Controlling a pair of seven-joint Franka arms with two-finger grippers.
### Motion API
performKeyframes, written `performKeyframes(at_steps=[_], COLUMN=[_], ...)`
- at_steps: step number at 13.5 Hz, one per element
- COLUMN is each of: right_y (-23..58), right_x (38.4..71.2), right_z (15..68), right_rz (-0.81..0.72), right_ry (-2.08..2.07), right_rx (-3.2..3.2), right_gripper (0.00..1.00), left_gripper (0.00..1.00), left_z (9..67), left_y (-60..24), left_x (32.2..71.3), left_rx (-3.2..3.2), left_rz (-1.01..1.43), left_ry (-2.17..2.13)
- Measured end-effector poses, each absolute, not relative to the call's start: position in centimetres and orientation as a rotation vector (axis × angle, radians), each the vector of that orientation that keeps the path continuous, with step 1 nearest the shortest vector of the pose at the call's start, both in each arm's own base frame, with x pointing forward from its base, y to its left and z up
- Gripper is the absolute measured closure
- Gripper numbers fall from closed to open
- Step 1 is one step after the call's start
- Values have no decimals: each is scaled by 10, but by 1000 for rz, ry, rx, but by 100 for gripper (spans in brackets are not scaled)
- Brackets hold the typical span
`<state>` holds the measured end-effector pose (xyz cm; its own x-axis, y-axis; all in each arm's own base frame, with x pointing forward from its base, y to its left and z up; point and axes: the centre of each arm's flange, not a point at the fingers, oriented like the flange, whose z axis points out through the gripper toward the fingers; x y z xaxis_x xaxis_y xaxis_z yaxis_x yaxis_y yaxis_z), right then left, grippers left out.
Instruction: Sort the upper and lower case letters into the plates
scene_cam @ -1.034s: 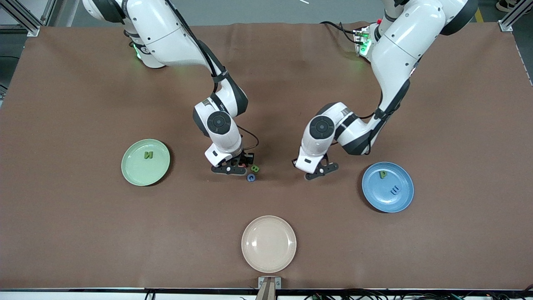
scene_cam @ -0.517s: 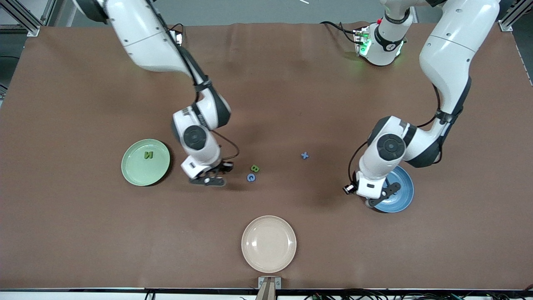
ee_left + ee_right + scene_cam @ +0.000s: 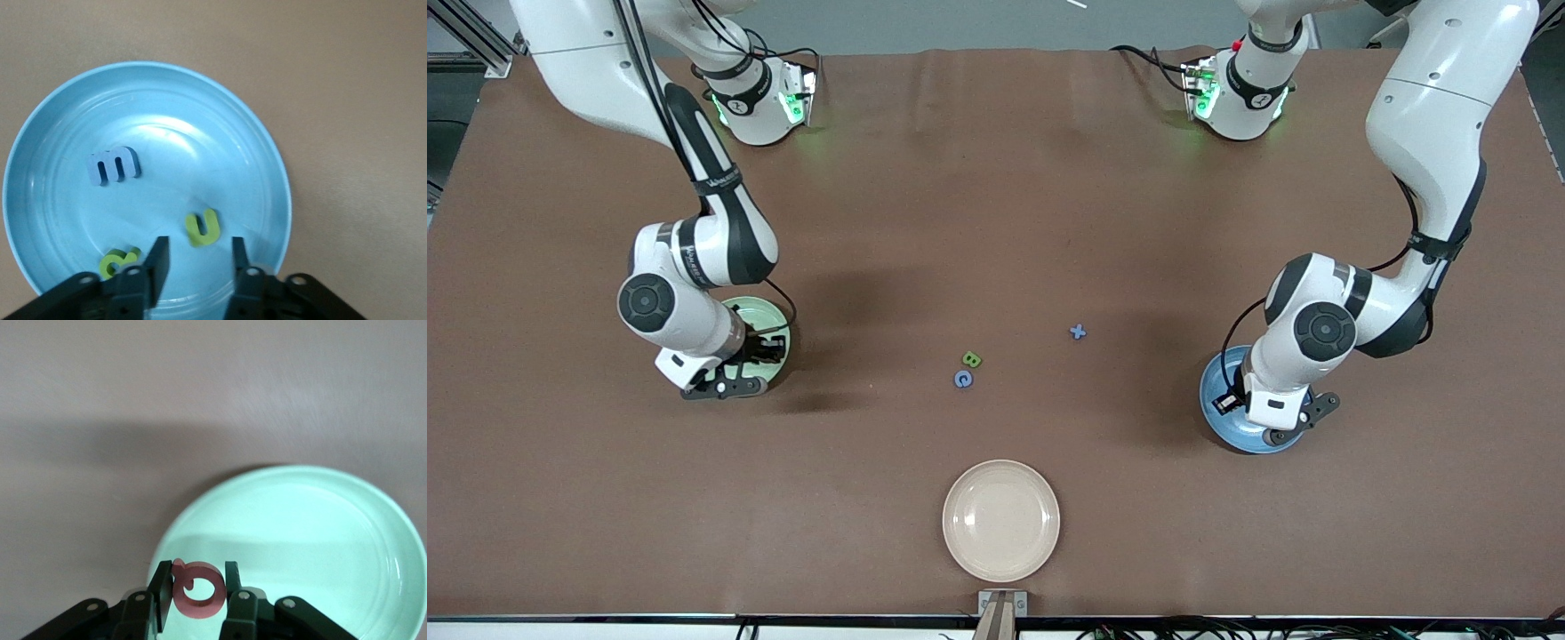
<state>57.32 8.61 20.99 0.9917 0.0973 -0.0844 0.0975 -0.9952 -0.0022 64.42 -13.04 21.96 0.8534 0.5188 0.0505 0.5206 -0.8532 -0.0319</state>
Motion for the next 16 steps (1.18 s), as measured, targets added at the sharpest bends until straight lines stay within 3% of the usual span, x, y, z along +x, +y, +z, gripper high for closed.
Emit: performKeyframes(at_steps=[4,5,8,10,11,16], right_y=[78,76,87,135,176,355], right_x=[553,557,579,587,584,566], right_z=[189,194,229,248,255,244], right_rz=[-187,-208,-246,-197,-174,-103], right_ry=[141,133,19,-112,-180,-702], right_rx=[3126,3126,3156,3187,3192,3128], right_gripper=[64,57,26,5,0,0], left_gripper=[7,0,1,3,3,9], left_z=[234,245,259,246,237,200], left_y=[-182,-209,-285,-327,-344,-363], left_x=[625,615,576,547,534,516], left_rx=[-2947,-2930,-2889,-2879,-2892,-2930], left_rz=[31,48,85,97,105,112], left_ry=[-901,-964,-1106,-1160,-1179,-1104])
